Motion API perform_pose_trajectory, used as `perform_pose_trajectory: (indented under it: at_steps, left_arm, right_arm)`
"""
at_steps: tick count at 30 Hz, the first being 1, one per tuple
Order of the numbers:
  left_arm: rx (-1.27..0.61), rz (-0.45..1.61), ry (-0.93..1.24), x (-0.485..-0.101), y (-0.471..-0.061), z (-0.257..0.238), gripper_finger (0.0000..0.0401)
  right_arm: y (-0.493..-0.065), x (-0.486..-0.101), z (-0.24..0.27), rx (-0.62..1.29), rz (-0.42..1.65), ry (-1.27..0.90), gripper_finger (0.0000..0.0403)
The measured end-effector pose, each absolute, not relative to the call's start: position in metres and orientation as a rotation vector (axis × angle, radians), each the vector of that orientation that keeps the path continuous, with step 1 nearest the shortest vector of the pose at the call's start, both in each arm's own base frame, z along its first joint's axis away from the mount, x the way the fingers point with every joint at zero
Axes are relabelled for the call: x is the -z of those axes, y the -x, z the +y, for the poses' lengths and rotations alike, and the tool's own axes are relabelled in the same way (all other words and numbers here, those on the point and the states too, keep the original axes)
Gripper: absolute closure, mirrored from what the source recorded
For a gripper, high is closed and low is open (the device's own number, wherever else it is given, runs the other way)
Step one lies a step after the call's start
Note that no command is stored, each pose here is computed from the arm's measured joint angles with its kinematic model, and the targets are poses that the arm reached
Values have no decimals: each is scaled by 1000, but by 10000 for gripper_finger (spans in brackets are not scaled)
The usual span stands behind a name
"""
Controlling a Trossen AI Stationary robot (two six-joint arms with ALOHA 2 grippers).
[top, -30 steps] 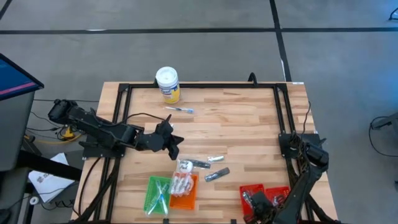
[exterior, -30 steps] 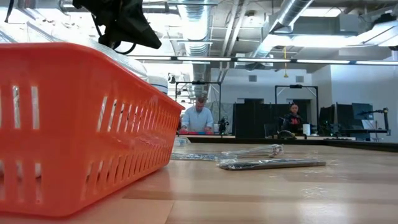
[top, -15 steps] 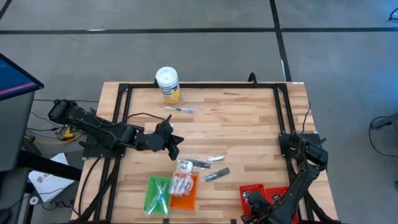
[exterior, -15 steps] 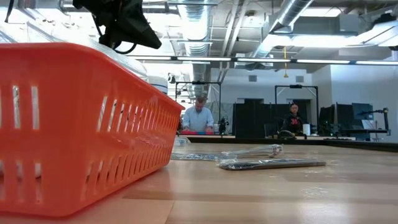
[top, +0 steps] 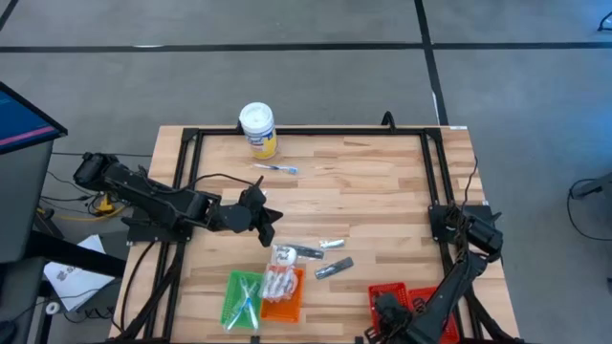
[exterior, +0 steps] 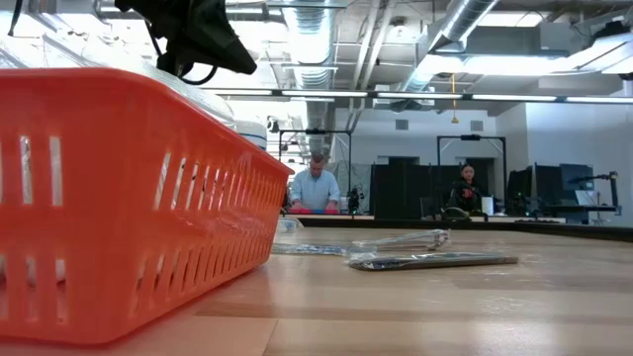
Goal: Pick & Place Travel size toiletries
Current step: Put the black comb into the left red basket, then put the silver nail cutter into the right red basket
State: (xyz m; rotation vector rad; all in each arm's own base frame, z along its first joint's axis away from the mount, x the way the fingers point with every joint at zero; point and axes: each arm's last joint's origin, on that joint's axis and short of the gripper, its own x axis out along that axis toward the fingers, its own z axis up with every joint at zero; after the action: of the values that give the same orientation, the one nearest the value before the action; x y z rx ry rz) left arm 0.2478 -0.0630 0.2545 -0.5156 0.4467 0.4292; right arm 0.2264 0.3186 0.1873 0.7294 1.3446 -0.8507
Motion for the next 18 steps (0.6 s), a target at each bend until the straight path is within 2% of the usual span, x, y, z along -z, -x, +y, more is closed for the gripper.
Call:
perform_pose_trajectory:
  at_steps: [5, 10, 14, 18]
  left_arm:
    - [-423, 450, 513, -254, -248, -63, 401]
    - [-413, 456, 516, -254, -248, -63, 401]
    - [-399, 464, 498, -254, -248, -64, 401]
    - [-390, 470, 486, -254, -248, -64, 401]
  right_arm:
    - [-229, -195, 318, 833, 1329, -701, 241]
    - [-232, -215, 308, 847, 1334, -542, 185]
    - [-230, -234, 298, 898, 1302, -415, 170]
    - [-240, -245, 292, 845, 1198, -392, 175]
